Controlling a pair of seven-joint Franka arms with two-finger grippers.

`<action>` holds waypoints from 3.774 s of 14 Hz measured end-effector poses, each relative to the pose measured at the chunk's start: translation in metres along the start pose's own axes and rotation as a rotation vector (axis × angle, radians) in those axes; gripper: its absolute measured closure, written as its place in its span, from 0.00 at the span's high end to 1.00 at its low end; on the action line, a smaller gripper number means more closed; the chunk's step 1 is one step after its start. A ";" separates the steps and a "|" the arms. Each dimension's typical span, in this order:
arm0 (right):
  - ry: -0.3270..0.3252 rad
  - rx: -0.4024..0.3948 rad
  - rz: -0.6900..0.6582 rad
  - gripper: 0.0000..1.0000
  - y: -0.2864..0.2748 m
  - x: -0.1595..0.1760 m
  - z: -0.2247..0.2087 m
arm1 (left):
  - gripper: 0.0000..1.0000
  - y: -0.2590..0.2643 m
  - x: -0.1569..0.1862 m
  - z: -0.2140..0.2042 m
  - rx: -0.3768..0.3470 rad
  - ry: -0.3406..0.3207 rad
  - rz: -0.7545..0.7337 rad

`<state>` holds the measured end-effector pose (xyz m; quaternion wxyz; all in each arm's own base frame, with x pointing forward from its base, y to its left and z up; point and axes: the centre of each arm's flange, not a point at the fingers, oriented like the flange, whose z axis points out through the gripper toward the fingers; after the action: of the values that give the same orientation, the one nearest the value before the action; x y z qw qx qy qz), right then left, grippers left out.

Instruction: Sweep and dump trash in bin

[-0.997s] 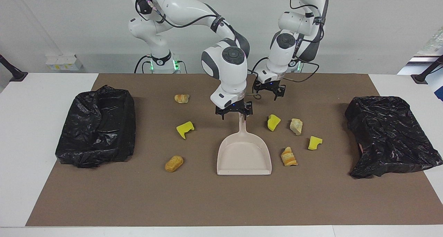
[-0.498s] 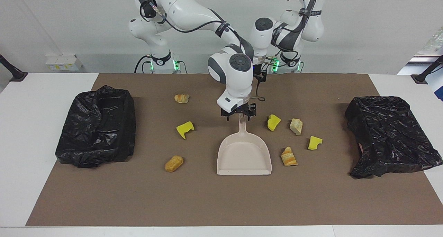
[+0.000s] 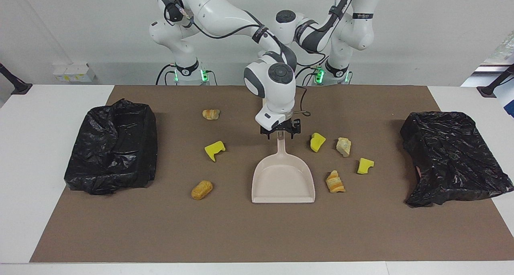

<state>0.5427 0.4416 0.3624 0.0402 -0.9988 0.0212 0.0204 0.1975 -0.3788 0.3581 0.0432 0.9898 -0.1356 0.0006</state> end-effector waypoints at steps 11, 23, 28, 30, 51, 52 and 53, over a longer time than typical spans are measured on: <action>-0.004 -0.012 -0.012 0.32 -0.001 -0.003 0.008 | 0.74 0.012 -0.016 0.015 0.024 -0.022 -0.038; -0.003 -0.024 -0.715 0.32 0.100 0.063 -0.038 | 0.42 0.015 -0.022 0.035 0.047 -0.059 -0.039; -0.076 -0.103 -1.097 0.32 0.131 0.074 -0.041 | 0.11 0.014 -0.012 0.031 0.036 -0.058 -0.062; -0.108 -0.145 -1.209 0.32 0.134 0.073 -0.041 | 0.11 0.013 -0.010 0.031 0.034 -0.057 -0.069; -0.184 -0.235 -1.600 0.32 0.137 0.067 -0.025 | 0.26 0.000 0.010 0.024 0.029 -0.055 -0.120; -0.183 -0.236 -1.601 0.32 0.136 0.066 -0.025 | 0.26 -0.003 0.016 0.020 0.041 -0.068 -0.136; -0.183 -0.236 -1.602 0.32 0.136 0.066 -0.025 | 0.26 -0.008 0.026 0.013 0.054 -0.083 -0.159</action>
<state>0.6033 0.3016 0.3739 -0.0614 -0.7030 -0.7052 0.0692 0.2249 -0.3789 0.3448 0.0107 0.9974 -0.0580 -0.0403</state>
